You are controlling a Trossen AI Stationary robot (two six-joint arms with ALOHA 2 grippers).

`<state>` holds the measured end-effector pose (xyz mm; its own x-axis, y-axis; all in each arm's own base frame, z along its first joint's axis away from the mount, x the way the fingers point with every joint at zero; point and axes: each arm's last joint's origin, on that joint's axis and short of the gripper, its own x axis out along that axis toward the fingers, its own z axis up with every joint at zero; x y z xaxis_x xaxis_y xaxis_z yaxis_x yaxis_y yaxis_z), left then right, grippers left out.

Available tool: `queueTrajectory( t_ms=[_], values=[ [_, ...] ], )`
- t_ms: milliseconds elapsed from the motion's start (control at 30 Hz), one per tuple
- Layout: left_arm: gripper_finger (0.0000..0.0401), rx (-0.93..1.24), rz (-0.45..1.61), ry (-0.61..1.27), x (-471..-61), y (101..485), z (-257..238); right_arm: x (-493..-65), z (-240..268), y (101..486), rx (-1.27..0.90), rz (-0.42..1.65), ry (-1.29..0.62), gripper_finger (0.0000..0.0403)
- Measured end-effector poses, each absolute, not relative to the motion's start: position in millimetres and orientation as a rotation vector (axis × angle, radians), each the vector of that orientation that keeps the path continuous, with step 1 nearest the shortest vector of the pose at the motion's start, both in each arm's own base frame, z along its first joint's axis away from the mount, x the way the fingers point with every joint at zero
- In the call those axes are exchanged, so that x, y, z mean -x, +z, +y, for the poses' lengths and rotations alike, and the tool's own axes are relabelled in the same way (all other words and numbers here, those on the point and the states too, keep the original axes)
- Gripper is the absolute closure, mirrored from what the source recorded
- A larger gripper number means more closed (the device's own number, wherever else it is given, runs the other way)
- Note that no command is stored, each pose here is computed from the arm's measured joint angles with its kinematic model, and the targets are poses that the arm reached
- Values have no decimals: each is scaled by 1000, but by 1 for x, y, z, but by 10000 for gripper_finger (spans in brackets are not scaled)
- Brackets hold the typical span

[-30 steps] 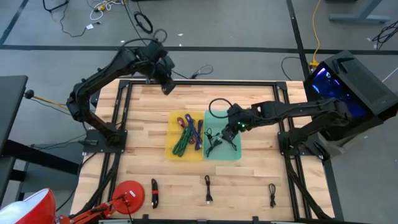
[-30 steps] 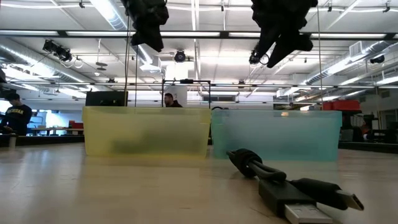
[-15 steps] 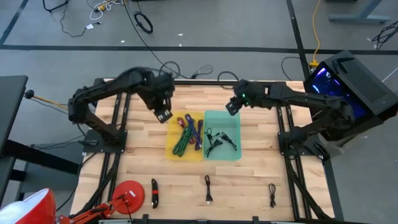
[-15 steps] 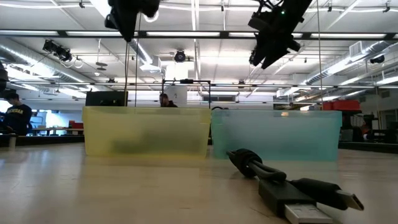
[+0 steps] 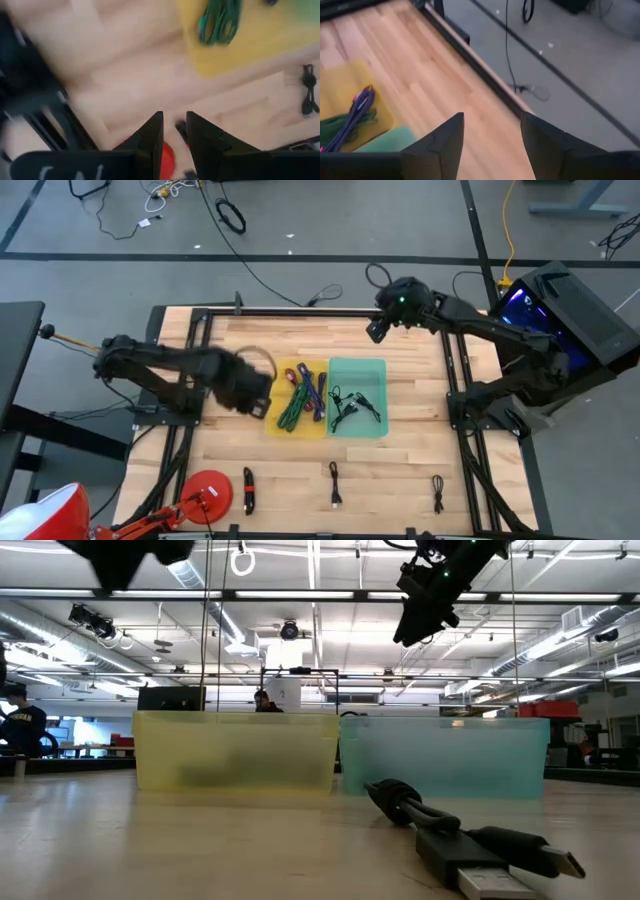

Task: Pick & Place USB Port
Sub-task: Put the black charger cable into the green bin

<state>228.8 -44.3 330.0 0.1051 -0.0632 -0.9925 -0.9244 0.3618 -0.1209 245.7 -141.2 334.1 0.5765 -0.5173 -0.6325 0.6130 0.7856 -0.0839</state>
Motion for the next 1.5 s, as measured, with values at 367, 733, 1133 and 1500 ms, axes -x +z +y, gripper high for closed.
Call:
queueTrajectory(
  t_ms=[367,733,1133,1500],
  values=[
    [312,1462,1307,867,-227,262,-123,-239,-169,347,-111,529,-623,207],
    [311,1698,1334,813,-225,210,-165,-231,-180,347,-70,546,-646,207],
    [227,1683,1524,917,-241,164,-183,-230,-179,345,-70,568,-619,207],
    [191,1634,1541,1005,-249,128,-190,-229,-178,342,-84,600,-614,207]
  ],
)
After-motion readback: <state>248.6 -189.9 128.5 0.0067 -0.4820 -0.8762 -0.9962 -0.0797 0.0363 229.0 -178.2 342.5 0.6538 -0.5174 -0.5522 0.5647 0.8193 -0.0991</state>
